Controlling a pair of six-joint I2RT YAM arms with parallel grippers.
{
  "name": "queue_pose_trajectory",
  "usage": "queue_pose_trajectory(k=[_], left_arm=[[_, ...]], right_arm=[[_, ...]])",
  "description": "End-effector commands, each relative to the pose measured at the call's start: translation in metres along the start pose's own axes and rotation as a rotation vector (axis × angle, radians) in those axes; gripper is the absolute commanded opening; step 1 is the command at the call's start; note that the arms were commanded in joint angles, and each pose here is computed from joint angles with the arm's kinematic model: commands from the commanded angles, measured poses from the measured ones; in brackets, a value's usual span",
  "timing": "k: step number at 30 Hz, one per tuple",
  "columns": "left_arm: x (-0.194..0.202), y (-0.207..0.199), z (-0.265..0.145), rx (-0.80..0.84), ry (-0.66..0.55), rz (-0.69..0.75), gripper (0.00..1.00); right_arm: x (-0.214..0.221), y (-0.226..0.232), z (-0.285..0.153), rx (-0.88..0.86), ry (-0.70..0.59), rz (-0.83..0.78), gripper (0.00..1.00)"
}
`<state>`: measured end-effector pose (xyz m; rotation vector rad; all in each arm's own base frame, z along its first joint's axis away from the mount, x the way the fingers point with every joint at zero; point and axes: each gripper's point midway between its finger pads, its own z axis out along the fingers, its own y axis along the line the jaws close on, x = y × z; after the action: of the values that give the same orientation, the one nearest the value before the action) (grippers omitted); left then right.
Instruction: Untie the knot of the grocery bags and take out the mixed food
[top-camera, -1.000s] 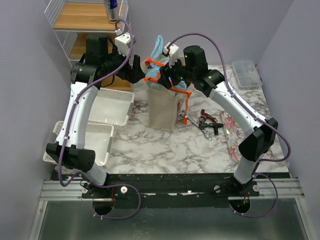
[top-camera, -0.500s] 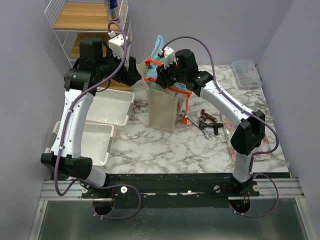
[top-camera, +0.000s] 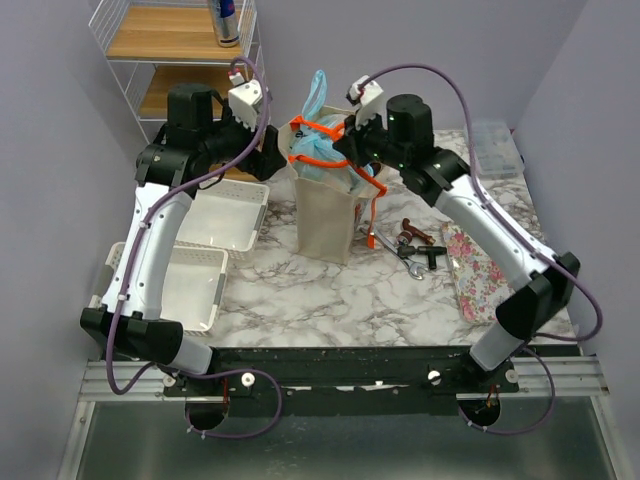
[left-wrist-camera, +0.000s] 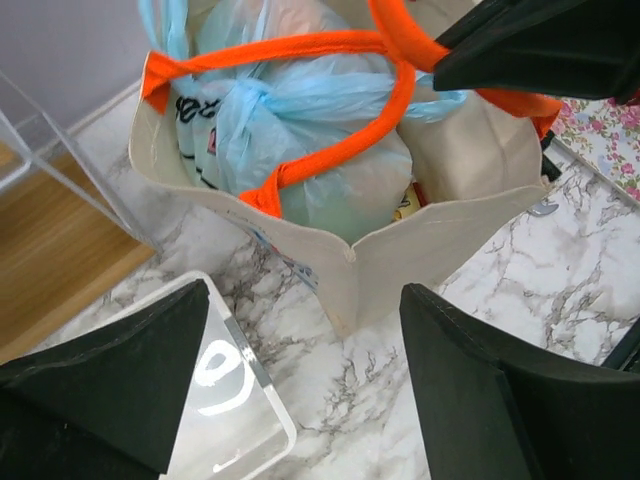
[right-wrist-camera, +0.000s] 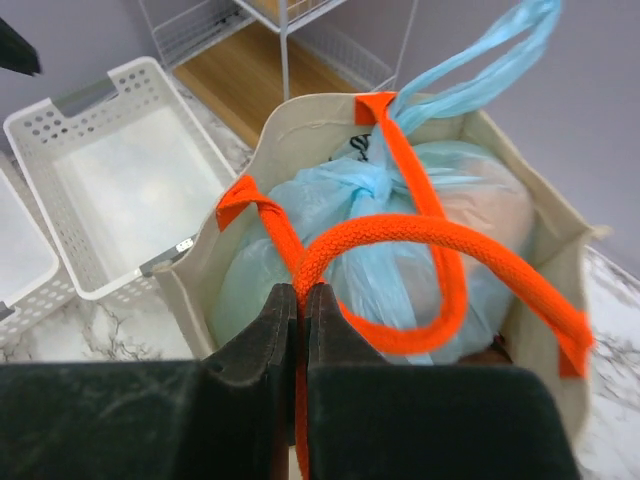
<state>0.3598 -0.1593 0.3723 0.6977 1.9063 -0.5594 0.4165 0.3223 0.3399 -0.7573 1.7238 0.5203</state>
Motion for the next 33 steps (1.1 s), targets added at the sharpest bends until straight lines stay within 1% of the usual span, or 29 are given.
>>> queue_pose_trajectory(k=[1, 5, 8, 9, 10, 12, 14, 15, 17, 19, 21, 25, 26, 29, 30, 32, 33], left_arm=[[-0.026, -0.022, 0.011, 0.084, -0.095, 0.210, 0.78], [-0.033, -0.033, 0.034, 0.115, -0.113, 0.304, 0.76], [-0.033, -0.039, 0.056, 0.124, -0.090, 0.365, 0.76], [-0.031, -0.039, 0.066, 0.119, -0.076, 0.386, 0.75], [-0.032, -0.041, 0.071, 0.115, -0.071, 0.407, 0.75], [-0.029, -0.042, 0.088, 0.106, -0.048, 0.444, 0.74], [-0.028, -0.043, 0.102, 0.098, -0.031, 0.471, 0.73], [-0.026, -0.044, 0.110, 0.100, -0.020, 0.481, 0.73], [-0.023, -0.046, 0.121, 0.102, -0.001, 0.497, 0.73], [-0.018, -0.048, 0.133, 0.106, 0.025, 0.510, 0.74], [-0.010, -0.050, 0.142, 0.110, 0.050, 0.533, 0.76], [0.012, -0.047, 0.160, 0.090, 0.132, 0.611, 0.76], [0.017, -0.047, 0.164, 0.088, 0.152, 0.623, 0.76], [0.027, -0.042, 0.169, 0.060, 0.198, 0.637, 0.73], [0.028, -0.040, 0.170, 0.051, 0.203, 0.636, 0.69], [0.025, -0.036, 0.170, 0.022, 0.203, 0.632, 0.55], [0.024, -0.034, 0.170, 0.011, 0.203, 0.628, 0.46]], right_arm=[[-0.015, -0.031, -0.050, 0.184, -0.061, 0.007, 0.04], [0.003, -0.066, -0.090, 0.397, -0.035, 0.054, 0.09], [0.013, -0.087, -0.120, 0.532, -0.024, 0.074, 0.18], [0.018, -0.095, -0.130, 0.592, -0.017, 0.079, 0.24], [0.025, -0.102, -0.140, 0.644, -0.009, 0.083, 0.32], [0.038, -0.117, -0.157, 0.749, 0.013, 0.095, 0.39], [0.049, -0.128, -0.172, 0.834, 0.038, 0.111, 0.54], [0.052, -0.129, -0.175, 0.844, 0.037, 0.151, 0.63], [0.048, -0.123, -0.176, 0.802, 0.028, 0.182, 0.74], [0.034, -0.114, -0.176, 0.745, -0.010, 0.223, 0.84], [0.016, -0.105, -0.176, 0.688, -0.056, 0.272, 0.89], [-0.030, -0.084, -0.175, 0.552, -0.170, 0.363, 0.96], [-0.040, -0.079, -0.172, 0.518, -0.190, 0.393, 1.00], [-0.068, -0.073, -0.168, 0.468, -0.247, 0.489, 1.00], [-0.076, -0.074, -0.168, 0.468, -0.265, 0.528, 1.00], [-0.090, -0.076, -0.169, 0.478, -0.298, 0.600, 1.00], [-0.095, -0.077, -0.169, 0.481, -0.314, 0.641, 1.00]])
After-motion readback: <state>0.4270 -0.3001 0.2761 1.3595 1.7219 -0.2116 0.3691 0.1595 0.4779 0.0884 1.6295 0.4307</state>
